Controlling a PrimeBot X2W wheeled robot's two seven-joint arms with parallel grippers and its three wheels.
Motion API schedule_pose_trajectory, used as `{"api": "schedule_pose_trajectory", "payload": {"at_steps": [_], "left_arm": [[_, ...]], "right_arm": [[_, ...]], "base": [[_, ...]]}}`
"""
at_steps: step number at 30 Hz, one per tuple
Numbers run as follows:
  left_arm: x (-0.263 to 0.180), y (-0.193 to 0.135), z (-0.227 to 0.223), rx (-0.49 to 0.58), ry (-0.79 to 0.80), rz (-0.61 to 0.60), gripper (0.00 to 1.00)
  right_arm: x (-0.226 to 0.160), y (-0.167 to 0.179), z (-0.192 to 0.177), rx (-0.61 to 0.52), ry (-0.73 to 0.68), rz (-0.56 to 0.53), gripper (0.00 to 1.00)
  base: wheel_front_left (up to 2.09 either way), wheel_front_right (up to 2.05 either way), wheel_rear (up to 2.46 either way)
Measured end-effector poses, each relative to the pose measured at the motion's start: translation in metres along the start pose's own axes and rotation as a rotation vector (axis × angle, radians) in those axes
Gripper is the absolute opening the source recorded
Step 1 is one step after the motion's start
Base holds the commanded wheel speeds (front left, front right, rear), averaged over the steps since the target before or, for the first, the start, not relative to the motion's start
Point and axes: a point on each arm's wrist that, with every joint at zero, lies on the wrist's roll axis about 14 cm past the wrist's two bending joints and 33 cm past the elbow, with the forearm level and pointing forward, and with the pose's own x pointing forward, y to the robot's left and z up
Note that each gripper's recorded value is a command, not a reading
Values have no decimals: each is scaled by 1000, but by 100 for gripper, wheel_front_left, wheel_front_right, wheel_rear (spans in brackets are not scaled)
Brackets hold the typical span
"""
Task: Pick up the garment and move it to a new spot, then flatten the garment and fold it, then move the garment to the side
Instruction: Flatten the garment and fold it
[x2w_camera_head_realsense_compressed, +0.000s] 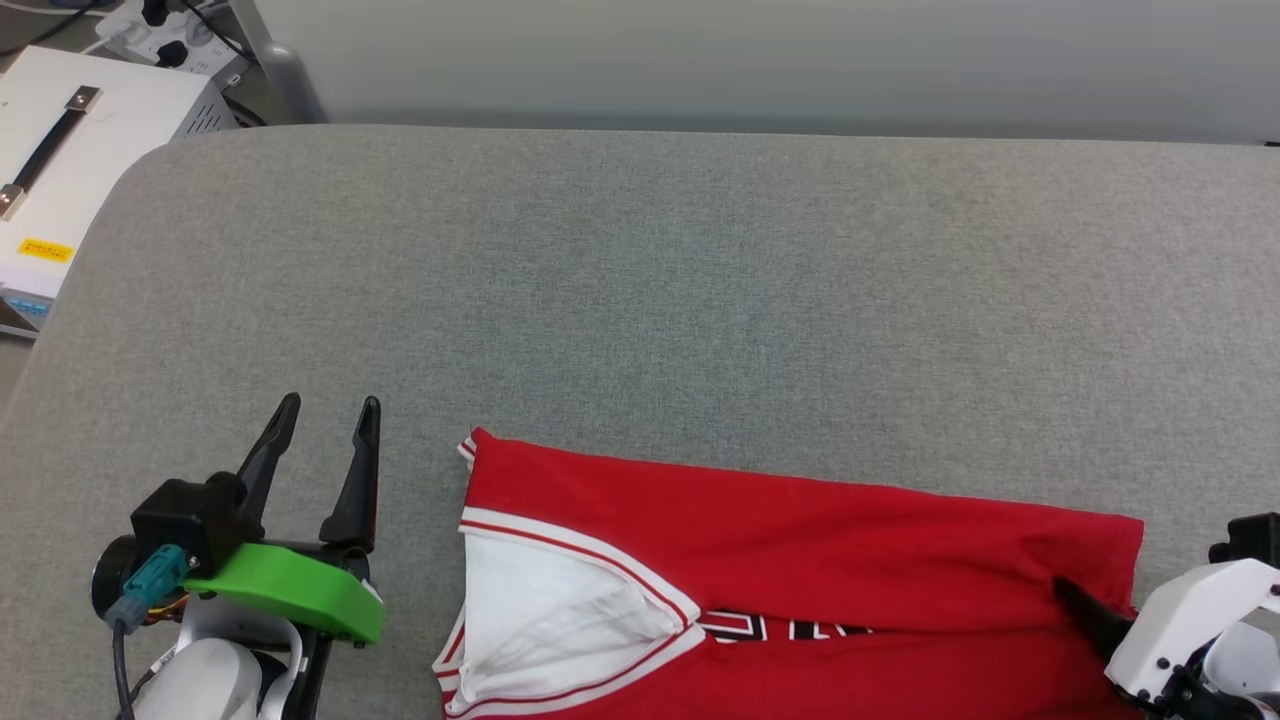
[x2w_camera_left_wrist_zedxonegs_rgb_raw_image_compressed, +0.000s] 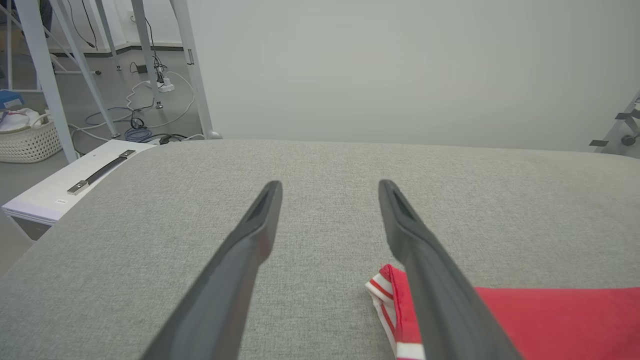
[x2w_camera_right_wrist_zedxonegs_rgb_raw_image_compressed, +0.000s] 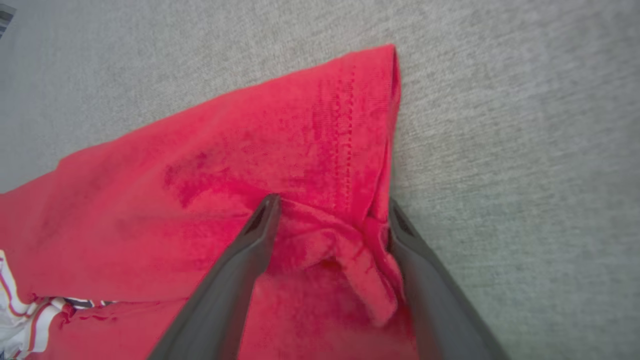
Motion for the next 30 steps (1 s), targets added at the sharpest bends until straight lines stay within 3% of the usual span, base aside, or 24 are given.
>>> {"api": "schedule_pose_trajectory", "payload": {"at_steps": [5, 6, 7, 8, 20, 30], "left_arm": [[-1, -1, -1, -5, -2, -1, 100], [-1, -1, -1, -7, -2, 2, 100], [-2, 0, -2, -9, -2, 2, 100], [-2, 0, -2, -10, -3, 2, 100], [-7, -4, -3, -28, -5, -3, 100], [-7, -10, -4, -32, -9, -17, 100]], "right_arm": [[3, 7, -7, -8, 15, 20, 100], [3, 7, -8, -7, 16, 21, 46], [3, 7, -7, -4, 12, 22, 19], [2, 6, -7, -1, 7, 22, 0], [-10, -11, 16, -40, -91, -14, 0], [-45, -74, 62, -91, -231, -176, 0]], "base": [[0, 0, 0], [0, 0, 0], [0, 0, 0], [0, 0, 0], [0, 0, 0], [0, 0, 0]]}}
